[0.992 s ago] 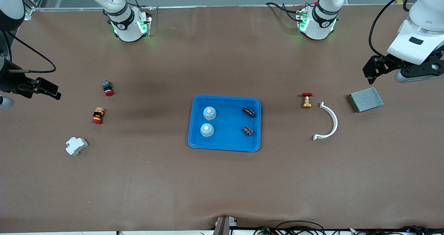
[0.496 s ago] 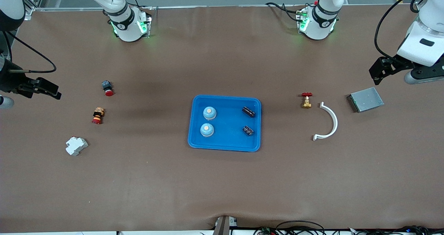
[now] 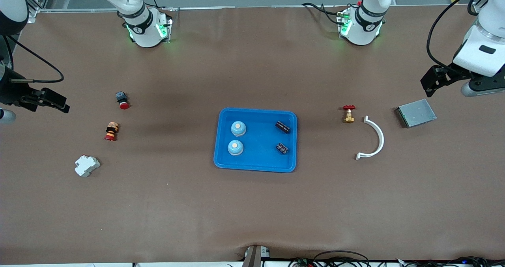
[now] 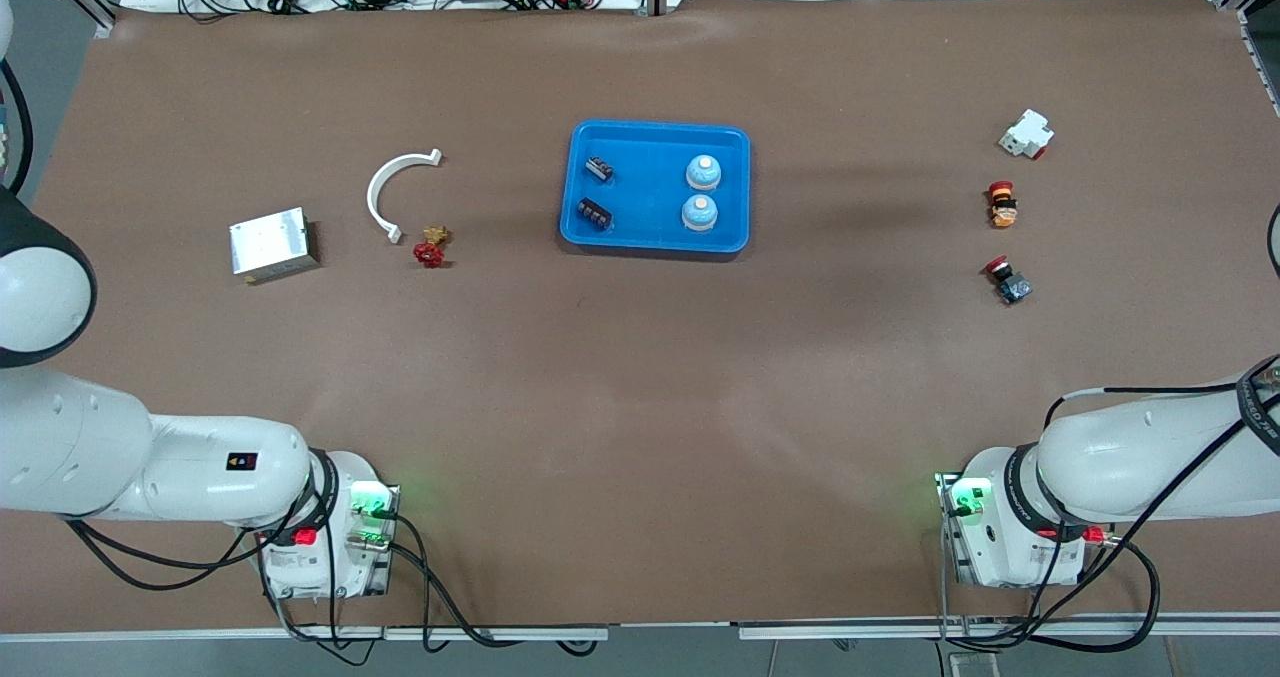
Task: Place electrolytic capacitor and blue bell in tray
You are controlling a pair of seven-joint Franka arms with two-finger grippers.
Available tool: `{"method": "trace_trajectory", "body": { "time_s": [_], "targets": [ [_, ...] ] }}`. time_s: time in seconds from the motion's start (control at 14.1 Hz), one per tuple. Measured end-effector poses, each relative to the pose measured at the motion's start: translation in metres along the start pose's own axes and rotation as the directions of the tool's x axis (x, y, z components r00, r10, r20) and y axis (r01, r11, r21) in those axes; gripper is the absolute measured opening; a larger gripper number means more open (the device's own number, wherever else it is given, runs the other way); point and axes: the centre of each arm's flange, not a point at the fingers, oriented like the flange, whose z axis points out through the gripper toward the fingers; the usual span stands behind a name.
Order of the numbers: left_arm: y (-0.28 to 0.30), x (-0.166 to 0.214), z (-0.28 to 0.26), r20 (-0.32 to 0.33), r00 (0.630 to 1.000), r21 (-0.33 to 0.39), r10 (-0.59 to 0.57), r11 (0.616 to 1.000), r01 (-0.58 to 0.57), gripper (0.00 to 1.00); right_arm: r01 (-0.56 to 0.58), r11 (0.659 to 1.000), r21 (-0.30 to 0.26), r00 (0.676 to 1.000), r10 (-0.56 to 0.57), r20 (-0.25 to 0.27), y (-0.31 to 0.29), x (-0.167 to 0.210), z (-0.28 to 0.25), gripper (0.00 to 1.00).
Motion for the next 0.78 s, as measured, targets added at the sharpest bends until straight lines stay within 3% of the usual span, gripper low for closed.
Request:
{"method": "trace_trajectory", "body": {
  "time_s": [0.57,0.78],
  "targets": [
    [0.001,0.001,-0.004,-0.005,1.000,-0.017,0.001,1.000,-0.001,1.00,0.000,1.000,0.000,1.000,0.000,-0.001,0.000,0.000,-0.001,1.00],
    [0.005,0.001,-0.010,0.001,0.999,-0.111,0.037,0.993,-0.036,1.00,0.000,1.000,0.000,1.000,0.000,-0.002,0.000,-0.001,-0.001,1.00]
  ]
}}
